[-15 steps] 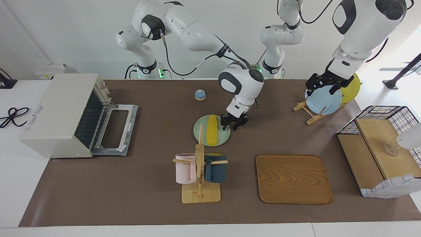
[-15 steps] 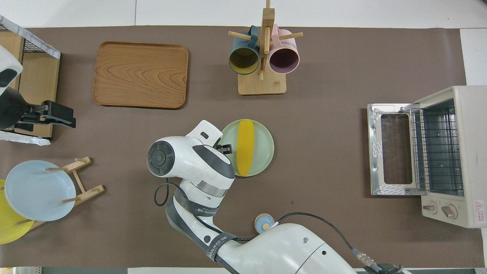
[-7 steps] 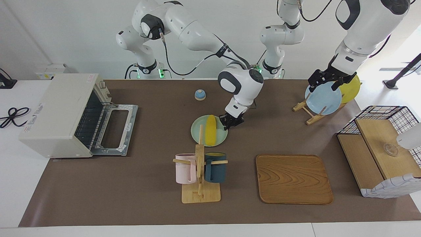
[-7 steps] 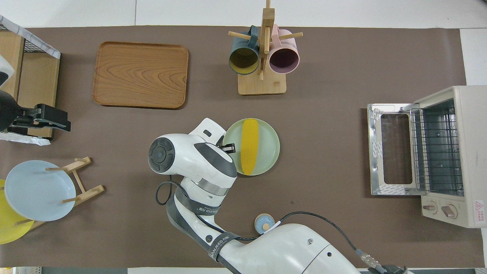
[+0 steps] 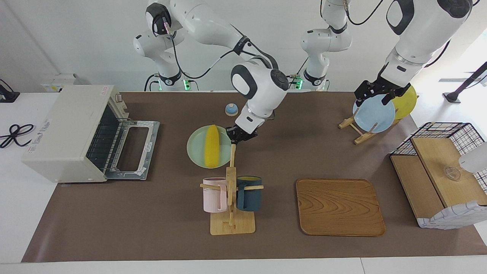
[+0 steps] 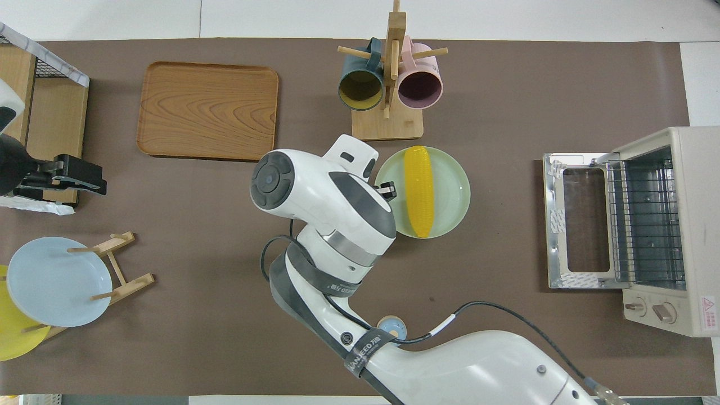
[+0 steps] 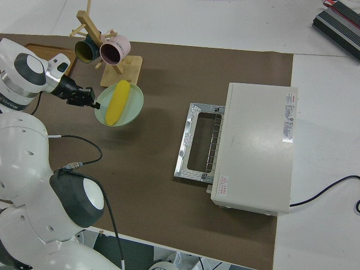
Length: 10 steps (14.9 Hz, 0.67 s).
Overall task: Put corn in oven
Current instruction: 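Carry the plate with the right gripper into the open toaster oven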
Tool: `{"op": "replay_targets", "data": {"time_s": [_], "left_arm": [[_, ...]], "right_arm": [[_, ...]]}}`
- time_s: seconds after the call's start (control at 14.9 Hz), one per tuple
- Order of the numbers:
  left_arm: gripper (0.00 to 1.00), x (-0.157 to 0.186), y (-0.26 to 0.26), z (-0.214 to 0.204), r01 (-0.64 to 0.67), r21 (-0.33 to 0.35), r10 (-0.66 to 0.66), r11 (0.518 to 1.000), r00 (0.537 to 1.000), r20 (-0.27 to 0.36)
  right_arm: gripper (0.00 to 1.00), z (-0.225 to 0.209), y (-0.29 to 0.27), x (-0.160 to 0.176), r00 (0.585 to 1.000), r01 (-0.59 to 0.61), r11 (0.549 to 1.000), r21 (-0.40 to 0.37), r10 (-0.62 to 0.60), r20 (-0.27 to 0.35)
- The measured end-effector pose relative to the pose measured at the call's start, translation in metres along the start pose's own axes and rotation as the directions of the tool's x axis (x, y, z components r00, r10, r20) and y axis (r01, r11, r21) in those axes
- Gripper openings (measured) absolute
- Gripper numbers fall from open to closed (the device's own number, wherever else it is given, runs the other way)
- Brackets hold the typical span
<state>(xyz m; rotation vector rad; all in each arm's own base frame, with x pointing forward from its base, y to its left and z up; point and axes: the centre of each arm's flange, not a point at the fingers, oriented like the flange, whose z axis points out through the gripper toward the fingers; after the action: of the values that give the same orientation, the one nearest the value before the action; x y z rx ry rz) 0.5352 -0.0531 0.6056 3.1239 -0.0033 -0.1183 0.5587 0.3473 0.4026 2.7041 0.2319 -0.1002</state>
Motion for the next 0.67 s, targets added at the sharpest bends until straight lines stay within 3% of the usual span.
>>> {"op": "replay_targets", "data": {"time_s": [0.67], "left_arm": [[1.0, 0.001, -0.006, 0.0, 0.011, -0.001, -0.011, 1.0, 1.0, 0.0]], "right_arm": [[0.02, 0.089, 0.21, -0.058, 0.993, 0.034, 0.998, 0.059, -0.04, 0.113]]}}
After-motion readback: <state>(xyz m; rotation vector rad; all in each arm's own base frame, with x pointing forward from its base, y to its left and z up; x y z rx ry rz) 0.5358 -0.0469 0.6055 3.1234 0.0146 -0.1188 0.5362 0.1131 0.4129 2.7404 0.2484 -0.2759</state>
